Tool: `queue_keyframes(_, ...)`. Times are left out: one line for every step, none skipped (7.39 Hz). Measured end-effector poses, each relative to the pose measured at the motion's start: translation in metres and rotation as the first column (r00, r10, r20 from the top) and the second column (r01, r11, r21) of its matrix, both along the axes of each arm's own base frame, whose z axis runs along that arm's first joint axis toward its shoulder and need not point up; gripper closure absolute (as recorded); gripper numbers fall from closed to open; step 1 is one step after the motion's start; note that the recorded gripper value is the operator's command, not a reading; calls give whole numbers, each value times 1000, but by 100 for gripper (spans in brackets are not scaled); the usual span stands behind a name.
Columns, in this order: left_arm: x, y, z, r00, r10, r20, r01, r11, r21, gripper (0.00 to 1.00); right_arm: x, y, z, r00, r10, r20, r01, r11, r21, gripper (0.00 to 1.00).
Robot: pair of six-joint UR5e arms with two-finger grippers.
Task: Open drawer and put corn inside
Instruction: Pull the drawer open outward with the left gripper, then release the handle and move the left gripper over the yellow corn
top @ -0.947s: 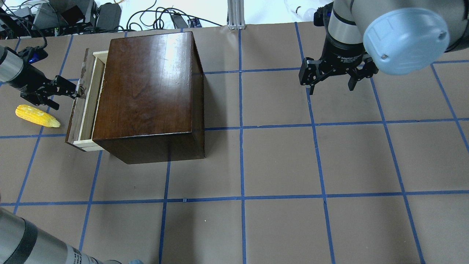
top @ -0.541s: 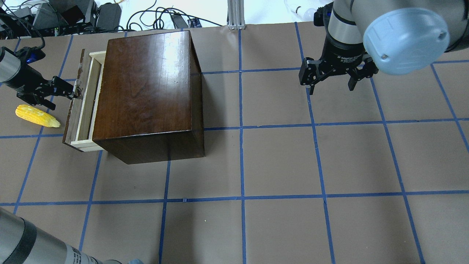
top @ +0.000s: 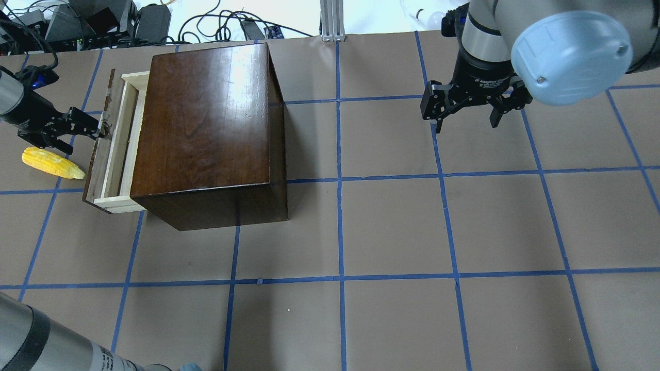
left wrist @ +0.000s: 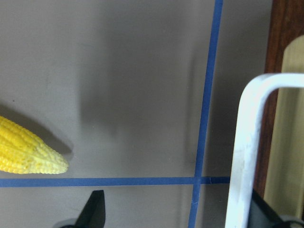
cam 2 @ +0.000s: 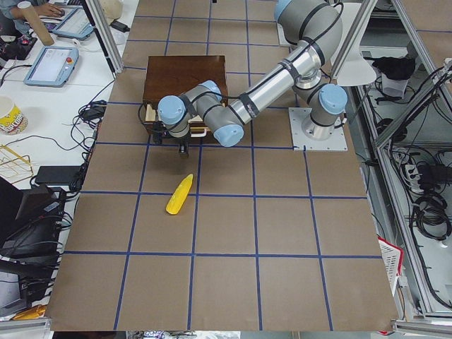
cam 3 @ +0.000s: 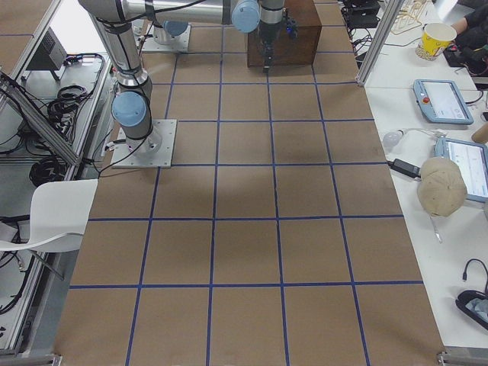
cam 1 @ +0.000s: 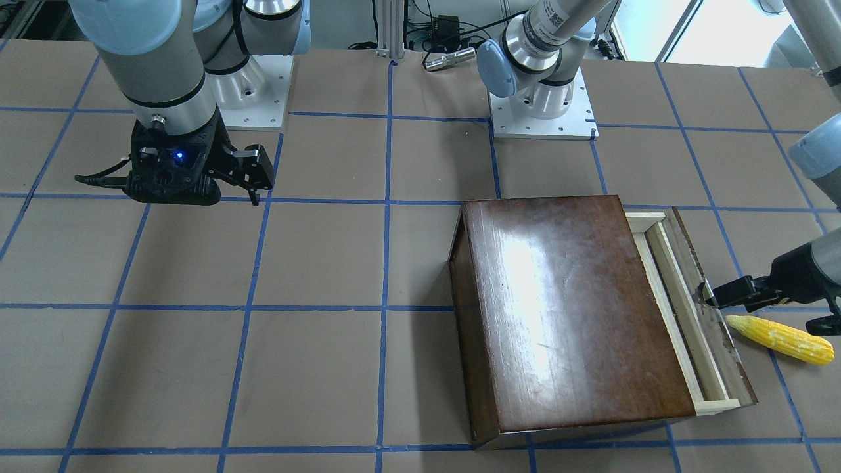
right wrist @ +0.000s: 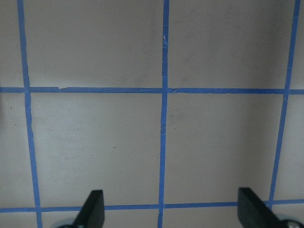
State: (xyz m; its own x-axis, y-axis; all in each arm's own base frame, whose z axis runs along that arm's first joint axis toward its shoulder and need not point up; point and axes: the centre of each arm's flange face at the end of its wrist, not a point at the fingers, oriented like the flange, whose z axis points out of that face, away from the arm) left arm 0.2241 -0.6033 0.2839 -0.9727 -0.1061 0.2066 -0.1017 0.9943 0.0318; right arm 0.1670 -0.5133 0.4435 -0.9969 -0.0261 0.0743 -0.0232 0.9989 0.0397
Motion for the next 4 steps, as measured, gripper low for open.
queue_keyframes(2,0,2,1000,-1,15,1,1000,5,0,0,0,0,1000,0,0,0,1000,0,0)
queue_keyframes(4,0,3,1000,-2,25,2,1000,6,0,0,0,0,1000,0,0,0,1000,0,0)
queue_keyframes(5,0,6,1000,-2,31,2,1000,4,0,0,0,0,1000,0,0,0,1000,0,0)
queue_keyframes(6,-1,8,999,-4,37,4,1000,2,0,0,0,0,1000,0,0,0,1000,0,0)
